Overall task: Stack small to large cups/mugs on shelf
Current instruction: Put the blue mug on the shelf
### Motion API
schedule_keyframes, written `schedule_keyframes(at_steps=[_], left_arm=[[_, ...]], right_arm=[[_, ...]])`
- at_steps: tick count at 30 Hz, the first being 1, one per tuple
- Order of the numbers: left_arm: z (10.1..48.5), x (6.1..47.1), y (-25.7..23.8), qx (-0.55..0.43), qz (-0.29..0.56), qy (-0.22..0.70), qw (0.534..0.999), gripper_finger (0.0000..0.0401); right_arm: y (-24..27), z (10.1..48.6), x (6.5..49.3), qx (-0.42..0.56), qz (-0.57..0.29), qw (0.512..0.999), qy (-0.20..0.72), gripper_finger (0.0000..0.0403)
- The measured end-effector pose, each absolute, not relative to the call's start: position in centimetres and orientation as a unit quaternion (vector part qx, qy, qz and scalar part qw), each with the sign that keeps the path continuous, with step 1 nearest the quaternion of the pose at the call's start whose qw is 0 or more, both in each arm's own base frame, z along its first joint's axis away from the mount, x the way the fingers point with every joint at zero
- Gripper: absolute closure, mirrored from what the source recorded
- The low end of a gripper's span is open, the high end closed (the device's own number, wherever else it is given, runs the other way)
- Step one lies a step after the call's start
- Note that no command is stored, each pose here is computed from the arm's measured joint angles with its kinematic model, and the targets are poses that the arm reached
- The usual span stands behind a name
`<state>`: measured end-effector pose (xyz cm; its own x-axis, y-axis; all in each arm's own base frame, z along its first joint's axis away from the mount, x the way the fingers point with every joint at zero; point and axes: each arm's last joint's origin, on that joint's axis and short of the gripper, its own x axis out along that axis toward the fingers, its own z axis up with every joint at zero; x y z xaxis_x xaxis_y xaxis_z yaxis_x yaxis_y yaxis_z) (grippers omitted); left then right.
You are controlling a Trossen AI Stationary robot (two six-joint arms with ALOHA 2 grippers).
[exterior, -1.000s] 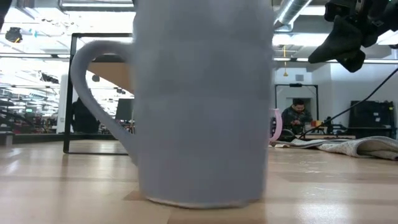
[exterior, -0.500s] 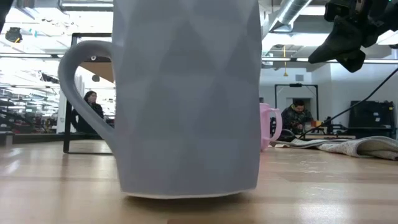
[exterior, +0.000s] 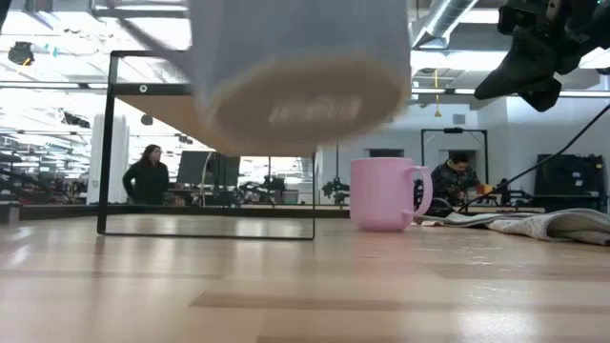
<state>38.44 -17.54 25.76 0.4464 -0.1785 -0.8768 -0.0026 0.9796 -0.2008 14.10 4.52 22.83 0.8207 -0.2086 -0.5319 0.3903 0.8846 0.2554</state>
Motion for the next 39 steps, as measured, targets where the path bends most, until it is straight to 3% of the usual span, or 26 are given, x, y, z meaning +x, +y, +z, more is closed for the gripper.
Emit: schedule_keyframes(at_steps=[9, 16, 31, 39], left_arm=[[33.7, 35.1, -15.2, -0.08, -0.032, 0.419, 0.904, 0.039], [38.7, 31.6, -12.0, -0.061, 0.032, 0.352, 0.934, 0.039], [39.3, 30.3, -1.5, -0.042, 0.145, 0.419, 0.896, 0.039], [42.5, 27.8, 4.5, -0.06, 0.207, 0.429, 0.877, 0.0392]], right_arm=[[4.5, 22.8, 14.1, 0.178, -0.16, 0.937, 0.255, 0.0386], [4.5, 22.8, 14.1, 0.178, -0.163, 0.937, 0.254, 0.0389], [3.5, 22.7, 14.3, 0.133, -0.183, 0.938, 0.263, 0.0385], [3.0, 22.6, 14.3, 0.126, -0.196, 0.934, 0.271, 0.0386]])
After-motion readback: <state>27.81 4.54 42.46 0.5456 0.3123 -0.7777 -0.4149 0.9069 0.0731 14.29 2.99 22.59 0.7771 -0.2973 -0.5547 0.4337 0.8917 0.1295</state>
